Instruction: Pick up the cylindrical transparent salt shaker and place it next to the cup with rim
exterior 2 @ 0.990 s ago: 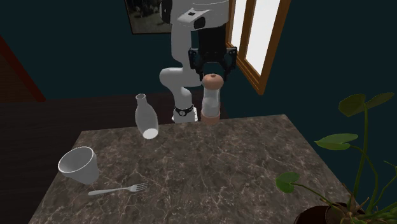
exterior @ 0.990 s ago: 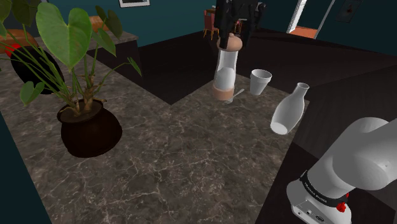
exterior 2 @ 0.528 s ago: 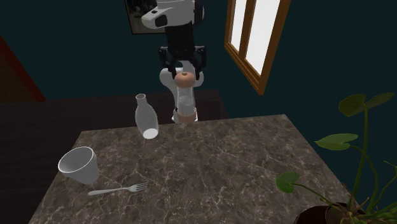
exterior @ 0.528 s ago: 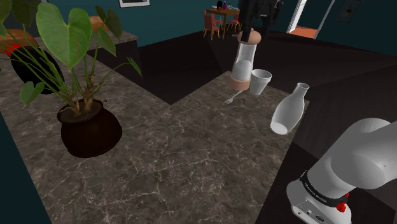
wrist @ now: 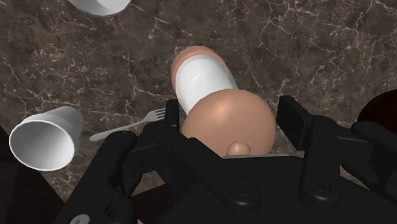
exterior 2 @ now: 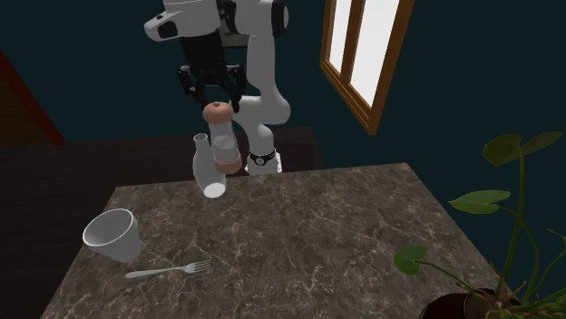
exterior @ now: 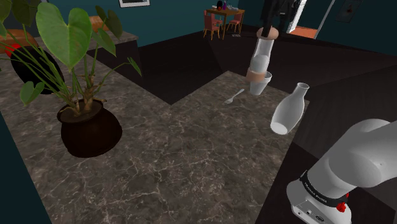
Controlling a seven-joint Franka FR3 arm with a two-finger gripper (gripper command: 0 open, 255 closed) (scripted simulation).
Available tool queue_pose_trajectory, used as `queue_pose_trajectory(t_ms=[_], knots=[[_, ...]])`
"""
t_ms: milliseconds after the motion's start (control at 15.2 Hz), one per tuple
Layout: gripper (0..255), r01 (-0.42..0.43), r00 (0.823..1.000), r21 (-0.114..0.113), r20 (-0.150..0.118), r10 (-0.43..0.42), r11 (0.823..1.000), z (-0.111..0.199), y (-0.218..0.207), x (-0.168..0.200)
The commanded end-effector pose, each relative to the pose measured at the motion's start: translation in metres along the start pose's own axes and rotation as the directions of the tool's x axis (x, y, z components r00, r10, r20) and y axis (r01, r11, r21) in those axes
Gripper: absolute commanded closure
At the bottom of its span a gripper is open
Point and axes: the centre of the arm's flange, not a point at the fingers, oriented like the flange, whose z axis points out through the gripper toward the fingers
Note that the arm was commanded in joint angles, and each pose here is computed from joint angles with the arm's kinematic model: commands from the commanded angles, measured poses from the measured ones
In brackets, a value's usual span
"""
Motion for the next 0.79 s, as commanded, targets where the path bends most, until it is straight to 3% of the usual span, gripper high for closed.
queue_pose_trajectory(t_ms=[0, 726], knots=[[255, 0.002, 1.000, 0.000, 0.000, -0.002, 1.000, -0.002, 0.029, 0.002], [255, 0.002, 1.000, 0.000, 0.000, -0.002, 1.000, -0.015, 0.173, 0.018]])
